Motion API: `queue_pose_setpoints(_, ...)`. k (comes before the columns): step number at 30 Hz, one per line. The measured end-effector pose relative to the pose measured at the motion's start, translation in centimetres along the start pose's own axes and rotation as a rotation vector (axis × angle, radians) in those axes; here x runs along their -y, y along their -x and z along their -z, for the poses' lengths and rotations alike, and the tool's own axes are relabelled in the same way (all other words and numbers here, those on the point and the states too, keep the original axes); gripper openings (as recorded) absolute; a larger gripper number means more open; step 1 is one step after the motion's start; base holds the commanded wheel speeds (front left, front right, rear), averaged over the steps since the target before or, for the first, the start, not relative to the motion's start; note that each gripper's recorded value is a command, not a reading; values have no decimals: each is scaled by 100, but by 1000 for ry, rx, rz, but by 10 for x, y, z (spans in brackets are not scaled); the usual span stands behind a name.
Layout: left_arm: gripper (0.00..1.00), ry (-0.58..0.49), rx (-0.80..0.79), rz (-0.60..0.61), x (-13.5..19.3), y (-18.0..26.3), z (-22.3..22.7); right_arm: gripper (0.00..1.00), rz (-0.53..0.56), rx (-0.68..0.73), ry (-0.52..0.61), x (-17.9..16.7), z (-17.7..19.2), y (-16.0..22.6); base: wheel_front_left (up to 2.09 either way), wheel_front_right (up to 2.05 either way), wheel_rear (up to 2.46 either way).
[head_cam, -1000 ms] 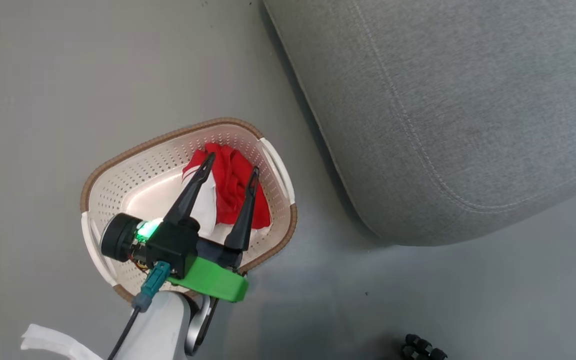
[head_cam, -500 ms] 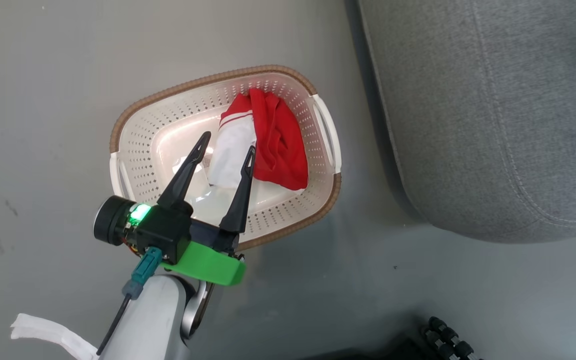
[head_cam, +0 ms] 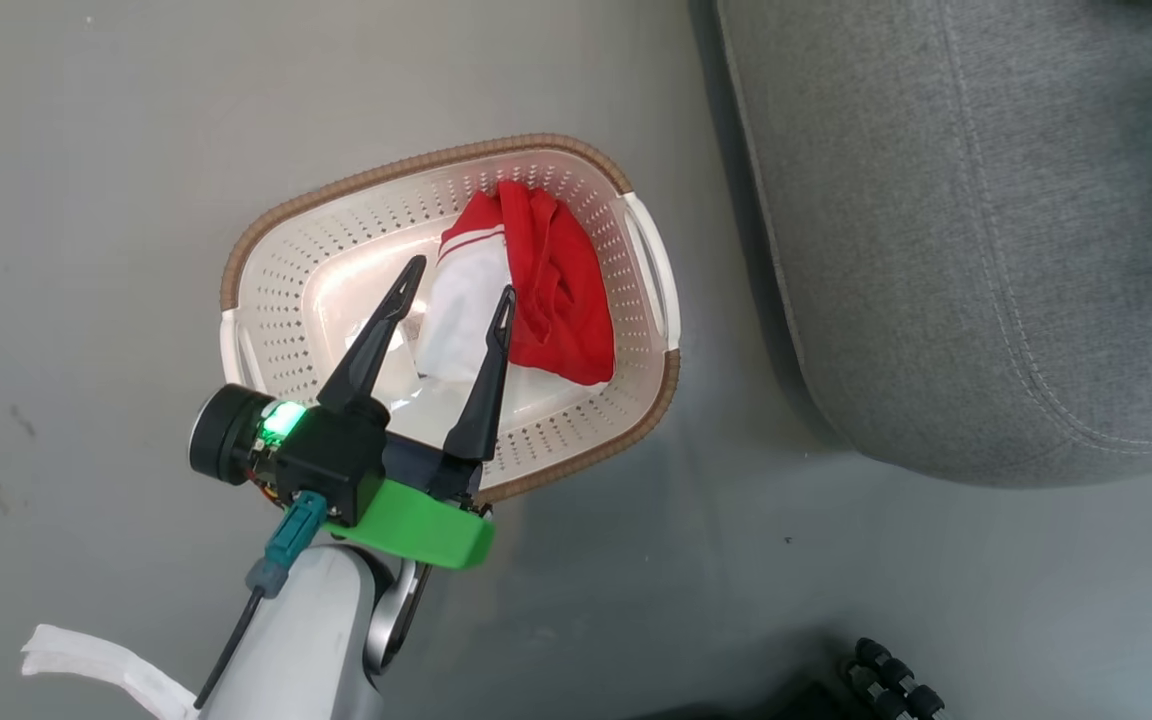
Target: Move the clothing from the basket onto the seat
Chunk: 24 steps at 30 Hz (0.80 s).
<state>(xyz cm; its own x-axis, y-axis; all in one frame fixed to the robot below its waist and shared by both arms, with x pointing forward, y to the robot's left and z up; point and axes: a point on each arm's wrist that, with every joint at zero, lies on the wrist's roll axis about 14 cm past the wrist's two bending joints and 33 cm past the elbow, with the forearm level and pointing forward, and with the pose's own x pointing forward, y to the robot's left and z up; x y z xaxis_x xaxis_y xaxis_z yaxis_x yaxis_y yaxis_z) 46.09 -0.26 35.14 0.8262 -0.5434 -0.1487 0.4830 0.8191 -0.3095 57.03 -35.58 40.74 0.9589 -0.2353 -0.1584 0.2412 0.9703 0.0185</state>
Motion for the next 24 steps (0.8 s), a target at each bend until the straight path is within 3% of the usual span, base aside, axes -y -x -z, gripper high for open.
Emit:
queue_pose_setpoints(13, 100, 3, 51, 31, 26, 16, -33, 100, 28, 8, -21, 27, -24, 54, 0, 0, 0)
queue_pose_setpoints(24, 100, 14, 148, -14, 40, 54, -80, 100, -33, 265, -33, 25, -116, 120, 0, 0, 0)
